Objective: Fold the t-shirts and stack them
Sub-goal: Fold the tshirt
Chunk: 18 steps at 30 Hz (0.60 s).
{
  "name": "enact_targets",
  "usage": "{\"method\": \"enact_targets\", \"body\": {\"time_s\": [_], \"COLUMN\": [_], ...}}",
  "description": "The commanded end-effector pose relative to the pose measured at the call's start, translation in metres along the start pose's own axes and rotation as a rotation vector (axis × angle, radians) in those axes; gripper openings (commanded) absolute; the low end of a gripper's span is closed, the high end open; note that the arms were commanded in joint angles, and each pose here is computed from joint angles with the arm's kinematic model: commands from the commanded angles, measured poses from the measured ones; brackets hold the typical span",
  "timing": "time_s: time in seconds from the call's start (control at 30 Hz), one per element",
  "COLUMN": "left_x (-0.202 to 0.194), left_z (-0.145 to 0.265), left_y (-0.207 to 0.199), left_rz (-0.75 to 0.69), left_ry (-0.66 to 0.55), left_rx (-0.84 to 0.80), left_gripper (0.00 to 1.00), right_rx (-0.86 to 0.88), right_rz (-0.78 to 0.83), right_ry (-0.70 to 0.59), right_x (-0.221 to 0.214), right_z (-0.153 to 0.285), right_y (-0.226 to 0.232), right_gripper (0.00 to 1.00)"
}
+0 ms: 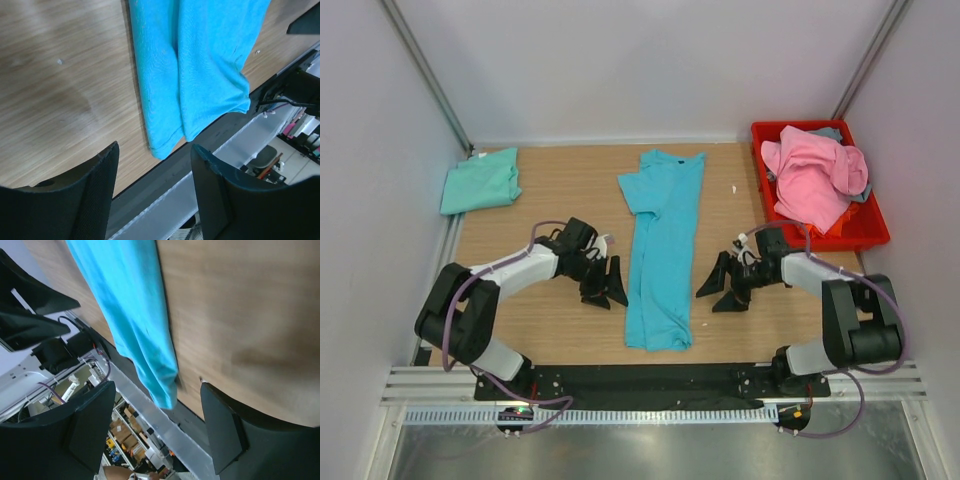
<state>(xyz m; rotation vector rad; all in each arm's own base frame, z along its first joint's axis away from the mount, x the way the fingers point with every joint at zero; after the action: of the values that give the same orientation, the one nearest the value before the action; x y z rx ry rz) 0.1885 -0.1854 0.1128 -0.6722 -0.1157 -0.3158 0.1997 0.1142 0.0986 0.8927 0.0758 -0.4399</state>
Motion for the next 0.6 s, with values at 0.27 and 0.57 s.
{"method": "enact_targets", "body": {"time_s": [0.27,0.57], "left_x": [-0.03,-0.042], "left_z": [-0.01,-0.025], "left_y": [-0.001,0.007], "left_rz": [0.183,0.29], "left_ry": [0.077,0.1], "left_rx": [-0.117,-0.1], "left_gripper": [0.6,0.47], "right_rx": [-0.208,-0.265], "right_rz": [-0.196,-0.243], "right_ry": [0.073,0.081], "right_x": [-0.075,-0.067], "right_z": [0.015,-0.004], "right_y": [-0.027,-0.037], "right_gripper": [0.72,0.68]}}
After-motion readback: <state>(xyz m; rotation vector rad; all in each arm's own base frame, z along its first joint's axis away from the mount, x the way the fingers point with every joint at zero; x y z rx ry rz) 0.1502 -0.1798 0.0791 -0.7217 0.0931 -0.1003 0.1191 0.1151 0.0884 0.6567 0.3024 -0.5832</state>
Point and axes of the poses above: each gripper's point midway between its finger pads, its own z axis back along the fingers, its own y axis along the line the jaws close on, x = y × z, the point moved 7 cm from there along z, back along the fingers, and after that the axes turned 13 degrees about -z, right-handed, at the moved point
